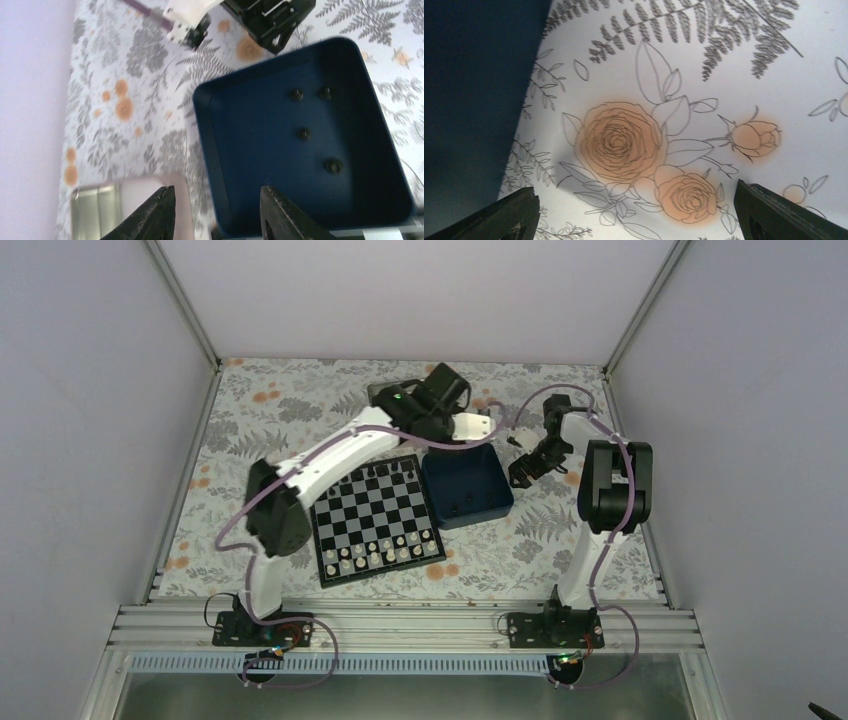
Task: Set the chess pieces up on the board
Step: Pick up the chess piece from the storage box.
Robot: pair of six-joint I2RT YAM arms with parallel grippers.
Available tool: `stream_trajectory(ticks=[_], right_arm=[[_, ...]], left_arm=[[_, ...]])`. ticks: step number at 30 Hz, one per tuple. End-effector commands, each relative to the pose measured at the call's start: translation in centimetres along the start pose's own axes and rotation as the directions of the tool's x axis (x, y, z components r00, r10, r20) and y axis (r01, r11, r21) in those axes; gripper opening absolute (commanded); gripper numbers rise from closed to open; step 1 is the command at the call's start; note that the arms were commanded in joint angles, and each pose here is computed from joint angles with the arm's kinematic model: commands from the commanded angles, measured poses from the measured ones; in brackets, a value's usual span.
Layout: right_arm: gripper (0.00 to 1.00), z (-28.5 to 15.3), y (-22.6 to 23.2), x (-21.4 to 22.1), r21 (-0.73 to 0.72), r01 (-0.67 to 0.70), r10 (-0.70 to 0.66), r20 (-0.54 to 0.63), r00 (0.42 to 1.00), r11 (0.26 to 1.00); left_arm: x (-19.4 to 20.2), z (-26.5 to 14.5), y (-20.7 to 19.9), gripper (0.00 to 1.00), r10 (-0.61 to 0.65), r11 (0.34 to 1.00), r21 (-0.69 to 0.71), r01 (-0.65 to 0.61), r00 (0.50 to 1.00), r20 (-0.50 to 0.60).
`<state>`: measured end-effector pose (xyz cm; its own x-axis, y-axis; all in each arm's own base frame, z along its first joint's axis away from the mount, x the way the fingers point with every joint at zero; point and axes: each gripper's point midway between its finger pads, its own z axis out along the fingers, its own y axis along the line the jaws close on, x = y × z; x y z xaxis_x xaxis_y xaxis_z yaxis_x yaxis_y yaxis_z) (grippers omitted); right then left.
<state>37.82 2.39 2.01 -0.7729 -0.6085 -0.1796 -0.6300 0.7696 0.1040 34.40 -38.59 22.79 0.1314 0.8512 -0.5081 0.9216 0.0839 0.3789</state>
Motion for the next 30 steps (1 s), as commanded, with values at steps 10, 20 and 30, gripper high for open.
stream_trajectory(ticks=[10, 20, 30], right_arm=[[1.0, -0.5, -0.9, 1.2, -0.007, -0.034, 0.034, 0.015, 0.999, 0.999], [1.0, -0.2, -0.6, 1.5, -0.023, -0.036, 0.036, 0.006, 0.999, 0.999], [1.0, 0.1, -0.5, 1.7, -0.03, -0.034, 0.034, -0.001, 0.999, 0.999]], left_arm=[[-0.2, 11.1, -7.2, 0.29, 0.107, 0.936, 0.343, -0.078, 0.992, -0.068], [1.1, 12.7, -9.9, 0.27, 0.129, 0.911, 0.404, -0.087, 0.988, -0.08], [2.5, 14.7, -10.1, 0.31, 0.15, 0.92, 0.38, -0.093, 0.981, -0.122]])
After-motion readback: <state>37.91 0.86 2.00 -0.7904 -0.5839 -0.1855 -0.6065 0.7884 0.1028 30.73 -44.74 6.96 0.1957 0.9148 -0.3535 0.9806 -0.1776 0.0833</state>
